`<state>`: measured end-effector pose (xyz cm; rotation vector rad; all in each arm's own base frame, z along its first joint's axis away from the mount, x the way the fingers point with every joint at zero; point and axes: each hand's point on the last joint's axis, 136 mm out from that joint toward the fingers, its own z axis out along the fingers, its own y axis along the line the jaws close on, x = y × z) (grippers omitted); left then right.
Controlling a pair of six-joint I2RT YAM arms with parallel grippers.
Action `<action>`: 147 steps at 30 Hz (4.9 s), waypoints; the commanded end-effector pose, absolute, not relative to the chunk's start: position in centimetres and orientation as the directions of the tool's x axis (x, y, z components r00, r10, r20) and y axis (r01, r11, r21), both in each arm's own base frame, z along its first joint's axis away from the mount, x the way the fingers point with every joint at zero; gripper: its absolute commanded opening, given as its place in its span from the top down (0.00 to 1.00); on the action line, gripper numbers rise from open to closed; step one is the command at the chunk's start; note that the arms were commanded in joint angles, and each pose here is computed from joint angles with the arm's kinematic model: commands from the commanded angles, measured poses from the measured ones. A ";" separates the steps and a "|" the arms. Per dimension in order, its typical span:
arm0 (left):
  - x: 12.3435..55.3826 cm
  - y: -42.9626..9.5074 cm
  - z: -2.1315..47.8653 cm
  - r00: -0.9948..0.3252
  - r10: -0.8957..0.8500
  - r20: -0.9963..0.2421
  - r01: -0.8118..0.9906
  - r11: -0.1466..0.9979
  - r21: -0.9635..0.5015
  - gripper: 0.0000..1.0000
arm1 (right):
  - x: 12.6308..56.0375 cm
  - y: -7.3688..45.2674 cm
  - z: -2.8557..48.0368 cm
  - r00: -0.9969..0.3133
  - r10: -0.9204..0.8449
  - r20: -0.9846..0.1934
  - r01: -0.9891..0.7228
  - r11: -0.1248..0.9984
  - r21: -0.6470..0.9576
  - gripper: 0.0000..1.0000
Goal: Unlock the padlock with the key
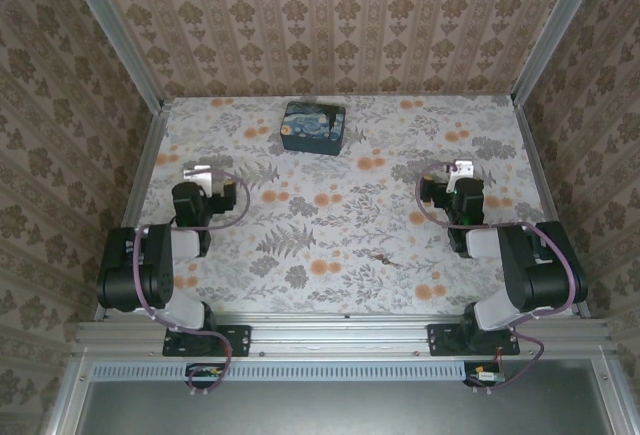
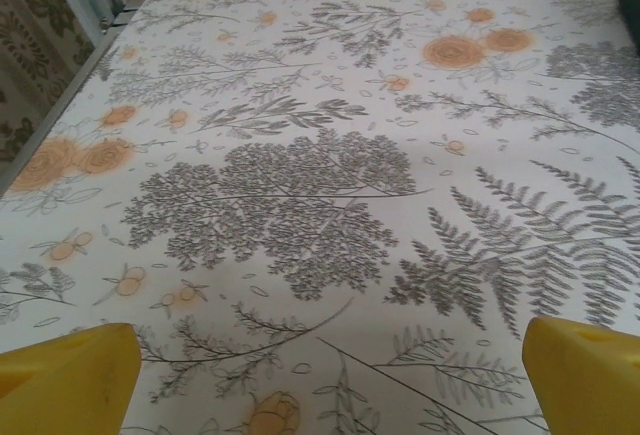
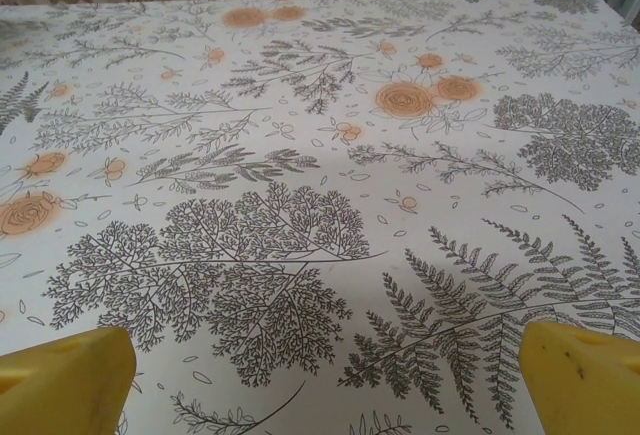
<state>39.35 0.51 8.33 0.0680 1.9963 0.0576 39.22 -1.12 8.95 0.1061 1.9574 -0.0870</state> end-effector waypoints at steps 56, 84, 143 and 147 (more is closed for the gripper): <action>42.9 -25.4 2.9 -0.884 0.134 -0.447 0.343 0.837 -0.426 0.57 | 32.7 14.4 15.9 -0.623 0.158 -0.766 -0.147 0.938 0.313 0.06; 24.7 -32.9 11.9 -0.916 0.151 -0.372 0.383 0.608 -0.696 0.22 | 45.3 17.9 11.9 -0.687 0.007 -0.727 -0.374 0.854 0.361 0.00; 35.6 -15.0 17.3 -0.645 0.013 -0.764 0.283 0.933 -0.223 0.00 | 22.5 16.4 4.9 -0.924 0.008 -0.383 -0.141 0.922 0.360 0.36; 34.2 -13.3 16.5 -0.674 -0.037 -0.738 0.193 0.955 -0.224 0.00 | 23.1 17.4 4.4 -0.918 -0.030 -0.395 -0.184 0.916 0.358 0.42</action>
